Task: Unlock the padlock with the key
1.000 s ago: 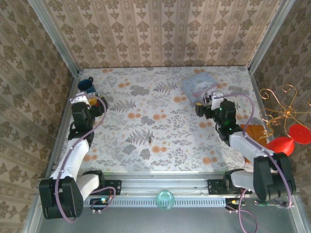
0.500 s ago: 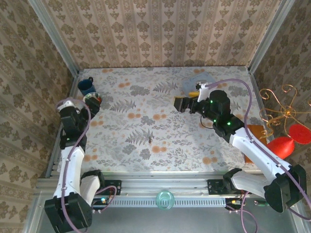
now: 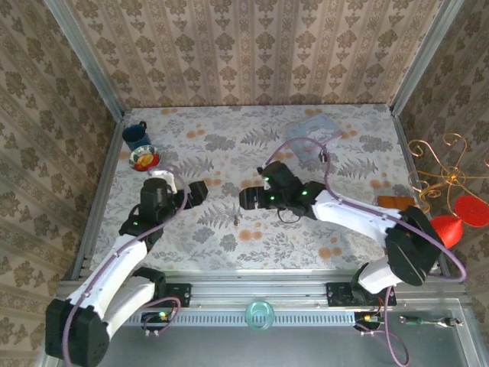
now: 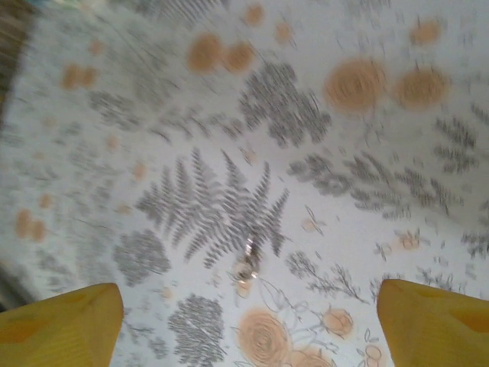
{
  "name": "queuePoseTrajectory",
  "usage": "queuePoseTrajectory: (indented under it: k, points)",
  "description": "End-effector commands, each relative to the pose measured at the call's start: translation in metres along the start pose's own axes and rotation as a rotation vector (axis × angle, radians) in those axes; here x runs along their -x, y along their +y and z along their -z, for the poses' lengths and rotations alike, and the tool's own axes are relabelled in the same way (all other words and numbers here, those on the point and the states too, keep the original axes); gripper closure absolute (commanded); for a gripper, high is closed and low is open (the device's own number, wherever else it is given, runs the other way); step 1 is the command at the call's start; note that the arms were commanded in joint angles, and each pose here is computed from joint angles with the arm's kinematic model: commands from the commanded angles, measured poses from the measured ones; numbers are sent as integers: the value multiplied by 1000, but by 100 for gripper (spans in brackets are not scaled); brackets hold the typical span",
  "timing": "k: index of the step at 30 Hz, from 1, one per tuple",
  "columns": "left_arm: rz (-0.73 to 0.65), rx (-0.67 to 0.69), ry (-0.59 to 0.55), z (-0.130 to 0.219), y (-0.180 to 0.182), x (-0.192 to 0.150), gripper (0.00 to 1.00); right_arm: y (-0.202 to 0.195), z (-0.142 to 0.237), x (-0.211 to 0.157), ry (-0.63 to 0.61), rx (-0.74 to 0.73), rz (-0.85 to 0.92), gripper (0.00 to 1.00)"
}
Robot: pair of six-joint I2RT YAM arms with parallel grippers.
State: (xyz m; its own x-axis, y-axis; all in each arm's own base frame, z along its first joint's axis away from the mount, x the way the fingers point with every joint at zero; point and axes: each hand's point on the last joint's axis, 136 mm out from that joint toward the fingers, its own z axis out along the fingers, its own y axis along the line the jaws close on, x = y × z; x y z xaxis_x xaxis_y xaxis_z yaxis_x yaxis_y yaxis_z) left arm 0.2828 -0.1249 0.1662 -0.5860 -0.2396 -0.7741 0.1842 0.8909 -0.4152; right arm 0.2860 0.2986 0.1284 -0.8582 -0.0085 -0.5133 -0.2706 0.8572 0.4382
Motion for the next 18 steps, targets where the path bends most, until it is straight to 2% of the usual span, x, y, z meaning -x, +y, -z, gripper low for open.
queuePoseTrajectory:
  k: [1, 7, 9, 15, 18]
  points:
    - [-173, 181, -63, 11, 25, 6, 0, -11, -19, -20, 66, -122, -96, 18]
    - [-196, 199, -85, 6, 36, -6, 0, 9, -53, -47, 165, -152, -107, 32]
    - [-176, 225, -92, 6, 41, -6, 0, 13, -58, -51, 184, -195, -77, 33]
    - [-152, 409, -143, 27, 71, 3, 0, 14, -68, -60, 244, -309, -9, 46]
    - [-127, 464, -192, 41, 81, 7, 0, 19, -74, -62, 256, -316, 8, 49]
